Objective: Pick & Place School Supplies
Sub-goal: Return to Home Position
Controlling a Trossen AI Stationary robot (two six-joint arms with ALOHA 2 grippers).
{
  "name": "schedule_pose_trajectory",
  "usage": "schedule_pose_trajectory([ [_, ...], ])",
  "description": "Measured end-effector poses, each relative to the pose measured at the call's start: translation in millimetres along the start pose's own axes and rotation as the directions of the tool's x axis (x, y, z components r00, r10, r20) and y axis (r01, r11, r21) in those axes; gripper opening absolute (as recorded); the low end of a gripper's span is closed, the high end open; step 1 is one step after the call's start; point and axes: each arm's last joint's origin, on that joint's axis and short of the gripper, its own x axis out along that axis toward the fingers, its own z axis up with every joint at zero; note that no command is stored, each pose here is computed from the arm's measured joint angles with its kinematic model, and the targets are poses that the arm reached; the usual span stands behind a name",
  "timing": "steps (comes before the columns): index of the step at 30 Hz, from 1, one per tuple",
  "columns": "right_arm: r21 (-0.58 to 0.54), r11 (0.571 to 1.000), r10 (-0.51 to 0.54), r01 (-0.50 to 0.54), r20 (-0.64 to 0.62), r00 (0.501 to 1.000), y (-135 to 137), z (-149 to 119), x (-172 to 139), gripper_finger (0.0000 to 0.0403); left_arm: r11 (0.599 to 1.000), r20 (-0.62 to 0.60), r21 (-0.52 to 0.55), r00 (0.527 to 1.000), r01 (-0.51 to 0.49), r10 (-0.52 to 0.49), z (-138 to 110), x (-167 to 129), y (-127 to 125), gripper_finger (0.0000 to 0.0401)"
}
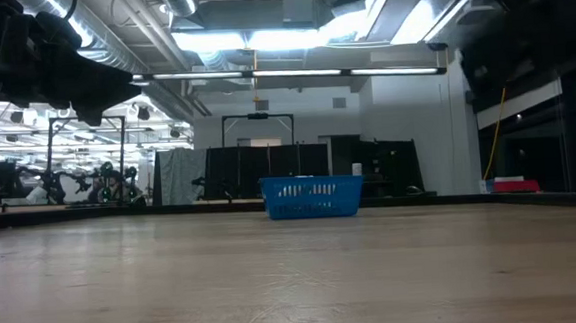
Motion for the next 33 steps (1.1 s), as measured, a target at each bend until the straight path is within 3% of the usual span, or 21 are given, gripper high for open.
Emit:
schedule_pose_trajectory([
  [5, -0.008, 1.0, -0.002, 0.003, 0.043, 0.999, 1.0, -18.7, -14.3, 0.0173, 1.0, 0.0, 0.0, 1.0, 0.0, 0.0, 0.0, 0.0, 0.0, 0.0157],
  [15, -0.179, 0.979, -0.085, 0.1, 0.089, 0.992, -0.7, -34.0, -33.0, 0.0173, 1.0, 0.0, 0.0, 1.0, 0.0, 0.0, 0.0, 0.0, 0.0, 0.0157],
  [24, -0.234, 0.947, -0.177, 0.219, 0.188, 0.966, -3.3, -31.6, -36.5, 0.0173, 1.0, 0.0, 0.0, 1.0, 0.001, -0.001, 0.0, 0.0, -0.1, 0.0157],
  [33, -0.246, 0.949, -0.146, 0.199, 0.219, 0.965, -0.2, -29.7, -38.7, 0.0173, 1.0, 0.0, 0.0, 1.0, 0.001, -0.001, 0.0, 0.0, -0.1, 0.0157],
])
